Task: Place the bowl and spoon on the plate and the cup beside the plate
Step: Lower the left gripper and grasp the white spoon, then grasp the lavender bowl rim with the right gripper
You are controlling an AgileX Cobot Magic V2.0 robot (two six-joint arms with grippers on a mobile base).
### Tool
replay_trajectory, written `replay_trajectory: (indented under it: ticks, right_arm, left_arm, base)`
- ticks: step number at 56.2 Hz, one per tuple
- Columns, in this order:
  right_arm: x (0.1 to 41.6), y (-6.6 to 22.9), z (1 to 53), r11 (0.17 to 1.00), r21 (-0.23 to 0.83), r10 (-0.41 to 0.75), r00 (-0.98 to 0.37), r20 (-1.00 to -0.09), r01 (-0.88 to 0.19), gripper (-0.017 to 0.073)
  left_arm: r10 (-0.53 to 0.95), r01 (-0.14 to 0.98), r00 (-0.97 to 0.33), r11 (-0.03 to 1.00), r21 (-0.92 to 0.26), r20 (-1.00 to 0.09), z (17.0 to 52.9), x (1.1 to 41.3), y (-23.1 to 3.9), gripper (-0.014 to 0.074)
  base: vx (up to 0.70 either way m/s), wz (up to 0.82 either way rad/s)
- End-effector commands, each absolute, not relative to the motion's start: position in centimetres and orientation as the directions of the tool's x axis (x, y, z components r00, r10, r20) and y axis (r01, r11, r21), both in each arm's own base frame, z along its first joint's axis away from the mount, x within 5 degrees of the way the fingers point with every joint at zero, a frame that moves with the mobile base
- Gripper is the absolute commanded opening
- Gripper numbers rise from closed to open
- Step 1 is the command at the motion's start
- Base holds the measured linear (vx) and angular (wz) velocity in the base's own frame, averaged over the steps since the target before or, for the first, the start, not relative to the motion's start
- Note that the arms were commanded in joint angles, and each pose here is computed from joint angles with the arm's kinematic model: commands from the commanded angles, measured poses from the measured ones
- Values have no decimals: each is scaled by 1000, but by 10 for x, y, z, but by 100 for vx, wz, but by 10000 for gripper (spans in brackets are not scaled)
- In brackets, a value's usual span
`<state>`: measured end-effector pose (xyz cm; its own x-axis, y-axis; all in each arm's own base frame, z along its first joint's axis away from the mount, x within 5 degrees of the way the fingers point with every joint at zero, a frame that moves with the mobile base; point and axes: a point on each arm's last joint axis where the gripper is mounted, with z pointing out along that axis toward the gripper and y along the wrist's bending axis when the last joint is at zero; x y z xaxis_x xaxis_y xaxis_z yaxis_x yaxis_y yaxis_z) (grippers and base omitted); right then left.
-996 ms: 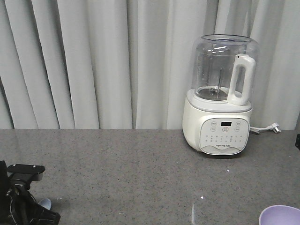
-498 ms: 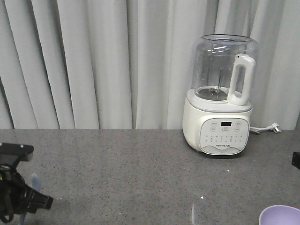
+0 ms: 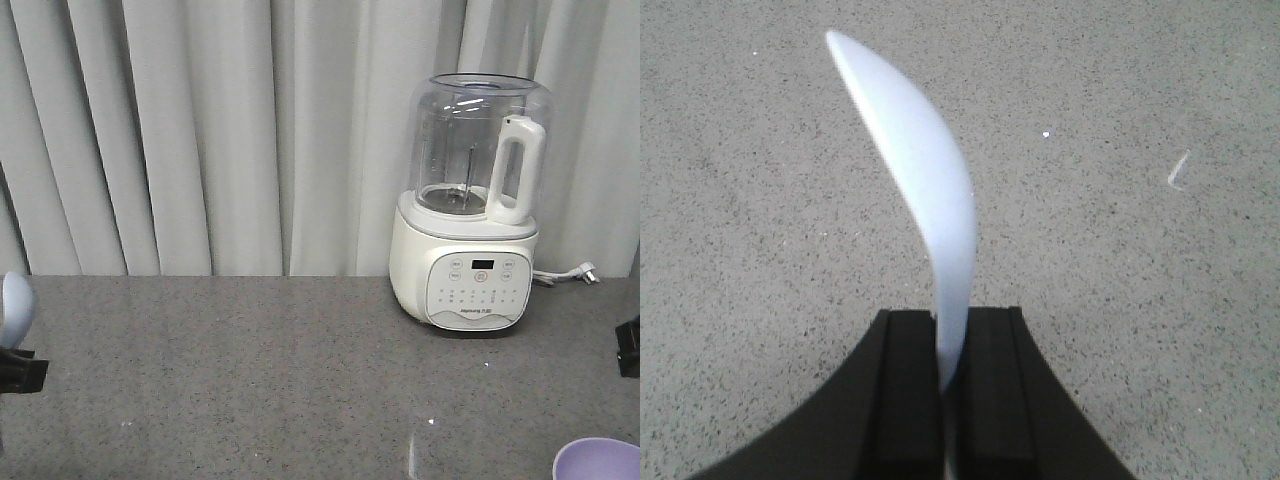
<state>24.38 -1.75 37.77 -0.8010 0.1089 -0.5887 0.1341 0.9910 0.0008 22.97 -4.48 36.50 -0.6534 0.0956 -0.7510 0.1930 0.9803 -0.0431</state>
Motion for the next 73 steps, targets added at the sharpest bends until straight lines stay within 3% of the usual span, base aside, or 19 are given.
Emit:
replay_trajectory:
  ticks: [1,10,25,41,48,56,63,73]
  right_arm:
    - [249,-42,381,979,-16,153,-790,-594,202,566]
    - [260,-61,354,971,70,228,-805,-547,228,566]
    - [277,-70,289,972,50,229,-879,-418,230,566]
    - [292,-75,260,972,40,230,-912,-340,230,539]
    - [295,-76,252,977,33,210,-924,-319,211,371]
    - [295,-76,252,984,23,177,-936,-305,179,-15]
    - [291,-72,263,986,40,168,-925,-342,164,-14]
    - [276,-42,313,1000,18,14,-833,-553,5,-10]
  left_arm:
    - [80,205,-575,978,-48,-814,383,226,-47,-8]
    - [80,205,-577,978,-49,-812,383,226,-47,-7]
    - [80,205,-576,978,-49,-814,383,226,-47,-6]
    - [80,205,-576,978,-49,-814,383,226,-47,-6]
    - [80,205,-576,978,-49,-814,383,226,-47,-6]
    - [79,205,-571,978,-49,-817,383,226,-47,-6]
    - [78,205,-567,978,-49,-820,384,227,-47,-6]
    - [77,204,-560,978,-48,-825,384,227,-47,-6]
  base:
    - [0,0]
    - [0,0]
    - [0,0]
    - [0,0]
    - [0,0]
    - [0,0]
    - [0,0]
    - [0,0]
